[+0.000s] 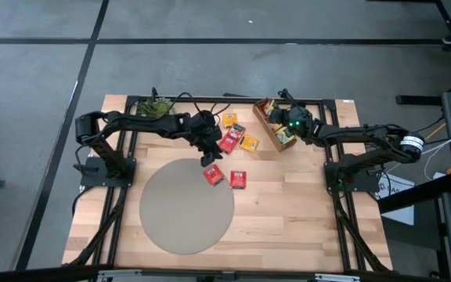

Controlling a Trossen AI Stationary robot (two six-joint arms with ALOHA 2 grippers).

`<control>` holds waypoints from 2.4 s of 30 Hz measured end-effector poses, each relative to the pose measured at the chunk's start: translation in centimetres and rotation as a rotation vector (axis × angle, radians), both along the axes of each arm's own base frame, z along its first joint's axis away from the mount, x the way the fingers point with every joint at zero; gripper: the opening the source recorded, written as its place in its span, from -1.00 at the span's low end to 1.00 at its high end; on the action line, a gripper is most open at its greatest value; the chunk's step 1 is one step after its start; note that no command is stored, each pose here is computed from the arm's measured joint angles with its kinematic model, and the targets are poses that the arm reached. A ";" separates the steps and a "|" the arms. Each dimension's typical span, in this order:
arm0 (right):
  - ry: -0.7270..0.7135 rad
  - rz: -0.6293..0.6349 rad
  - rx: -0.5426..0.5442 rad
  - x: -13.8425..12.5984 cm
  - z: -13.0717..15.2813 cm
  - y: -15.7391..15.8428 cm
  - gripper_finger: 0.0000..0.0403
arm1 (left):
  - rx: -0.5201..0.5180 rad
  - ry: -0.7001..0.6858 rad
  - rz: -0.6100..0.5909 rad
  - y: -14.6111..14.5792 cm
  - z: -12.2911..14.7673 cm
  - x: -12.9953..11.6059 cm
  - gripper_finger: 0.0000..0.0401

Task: Pick & Place Tea
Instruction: Put the yellow tea bag into the bottom section of the wooden organizer

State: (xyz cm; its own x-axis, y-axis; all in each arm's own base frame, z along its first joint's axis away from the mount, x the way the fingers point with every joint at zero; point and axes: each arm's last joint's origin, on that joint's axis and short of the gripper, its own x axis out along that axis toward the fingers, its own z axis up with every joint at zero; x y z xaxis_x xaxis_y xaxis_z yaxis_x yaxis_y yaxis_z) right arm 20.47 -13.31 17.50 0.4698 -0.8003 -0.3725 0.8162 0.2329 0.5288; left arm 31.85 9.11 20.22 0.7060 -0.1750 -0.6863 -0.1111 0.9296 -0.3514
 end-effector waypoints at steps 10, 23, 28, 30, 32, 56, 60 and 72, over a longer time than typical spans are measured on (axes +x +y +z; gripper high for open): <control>0.100 0.140 0.036 -0.5 1.5 5.3 -0.99 | -0.030 0.033 0.047 0.6 0.0 -0.5 -0.30; 0.261 0.001 0.061 -3.5 1.2 8.7 -1.00 | -0.021 0.029 0.036 0.4 0.0 -0.4 -0.30; 0.288 -0.002 0.066 -2.8 0.3 8.6 -1.00 | -0.021 0.029 0.036 0.4 0.0 -0.4 -0.30; 0.298 -0.002 0.067 -2.4 -0.1 8.5 -1.00 | -0.021 0.029 0.036 0.4 0.0 -0.4 -0.30; 0.308 -0.003 0.066 -2.0 -0.5 8.5 -0.99 | -0.021 0.029 0.036 0.4 0.0 -0.4 -0.30; 0.378 0.007 0.072 -0.5 -2.7 8.3 -0.62 | -0.006 0.025 0.022 0.4 0.0 -0.4 -0.30; 0.413 0.035 0.058 -0.5 -2.7 8.3 -0.46 | -0.006 0.025 0.023 0.4 0.0 -0.4 -0.30; 0.483 0.092 -0.046 -0.4 -1.1 8.2 -0.39 | -0.020 0.027 0.037 0.4 0.0 -0.4 -0.30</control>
